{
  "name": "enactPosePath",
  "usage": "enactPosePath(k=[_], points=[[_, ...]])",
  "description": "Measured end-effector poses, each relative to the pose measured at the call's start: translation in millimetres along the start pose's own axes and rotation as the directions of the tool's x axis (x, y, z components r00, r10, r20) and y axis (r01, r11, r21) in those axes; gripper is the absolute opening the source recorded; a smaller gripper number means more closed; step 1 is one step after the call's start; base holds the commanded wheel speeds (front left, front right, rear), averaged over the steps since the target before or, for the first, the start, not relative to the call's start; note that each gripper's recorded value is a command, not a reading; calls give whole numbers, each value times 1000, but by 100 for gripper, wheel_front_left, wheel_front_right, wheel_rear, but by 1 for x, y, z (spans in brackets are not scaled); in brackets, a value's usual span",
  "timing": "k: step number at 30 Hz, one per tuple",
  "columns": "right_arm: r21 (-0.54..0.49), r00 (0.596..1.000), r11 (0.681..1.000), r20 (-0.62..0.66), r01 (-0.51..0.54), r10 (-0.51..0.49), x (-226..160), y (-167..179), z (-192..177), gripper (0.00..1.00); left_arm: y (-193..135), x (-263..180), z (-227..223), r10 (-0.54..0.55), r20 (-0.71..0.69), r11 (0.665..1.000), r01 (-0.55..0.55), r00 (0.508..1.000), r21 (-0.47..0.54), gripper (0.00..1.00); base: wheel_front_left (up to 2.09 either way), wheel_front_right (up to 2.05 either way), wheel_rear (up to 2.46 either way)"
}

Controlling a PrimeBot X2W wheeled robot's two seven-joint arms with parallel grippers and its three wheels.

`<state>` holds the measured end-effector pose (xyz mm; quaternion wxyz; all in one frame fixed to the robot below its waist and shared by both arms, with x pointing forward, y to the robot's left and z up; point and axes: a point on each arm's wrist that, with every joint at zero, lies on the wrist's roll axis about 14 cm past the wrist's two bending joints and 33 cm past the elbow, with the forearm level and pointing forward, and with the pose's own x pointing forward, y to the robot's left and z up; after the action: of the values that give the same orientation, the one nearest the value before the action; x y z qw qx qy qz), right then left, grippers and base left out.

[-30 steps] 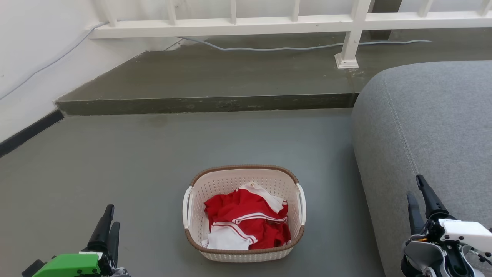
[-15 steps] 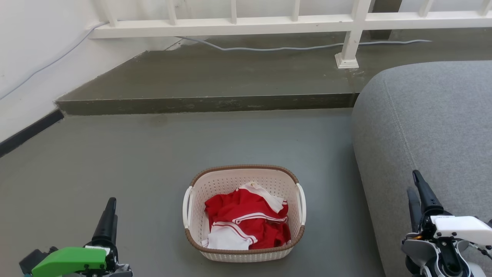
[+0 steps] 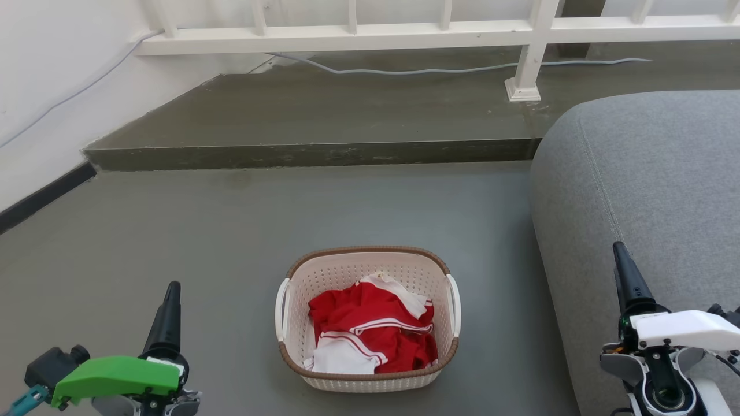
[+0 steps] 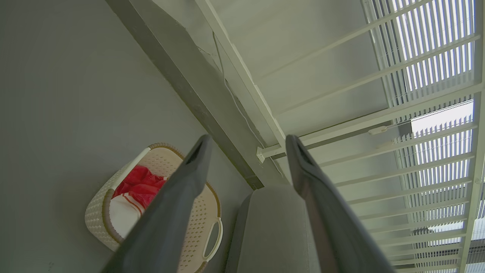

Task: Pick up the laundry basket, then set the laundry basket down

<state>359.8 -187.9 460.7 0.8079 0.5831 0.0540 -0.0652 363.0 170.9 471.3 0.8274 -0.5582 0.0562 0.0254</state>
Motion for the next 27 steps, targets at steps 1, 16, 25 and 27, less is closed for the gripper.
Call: enactPosePath(k=[1, 16, 25, 27], points=[[-18, 1000, 1000, -4, -6, 6, 0, 2, -1, 100, -2, 0, 0, -5, -3, 1000, 6, 1000, 22, 100, 0, 0, 0], [-281, 999, 959, -19, -45, 41, 2, 19, -14, 100, -19, 2, -9, -46, -17, 945, 49, 999, 324, 100, 0, 0, 0], [-380, 998, 922, -17, -68, 66, 2, 28, -18, 100, -30, 2, -11, -79, -9, 894, 75, 997, 442, 100, 0, 0, 0], [-399, 997, 914, -11, -70, 71, 1, 30, -18, 100, -32, 2, -12, -86, -9, 882, 81, 996, 464, 100, 0, 0, 0]])
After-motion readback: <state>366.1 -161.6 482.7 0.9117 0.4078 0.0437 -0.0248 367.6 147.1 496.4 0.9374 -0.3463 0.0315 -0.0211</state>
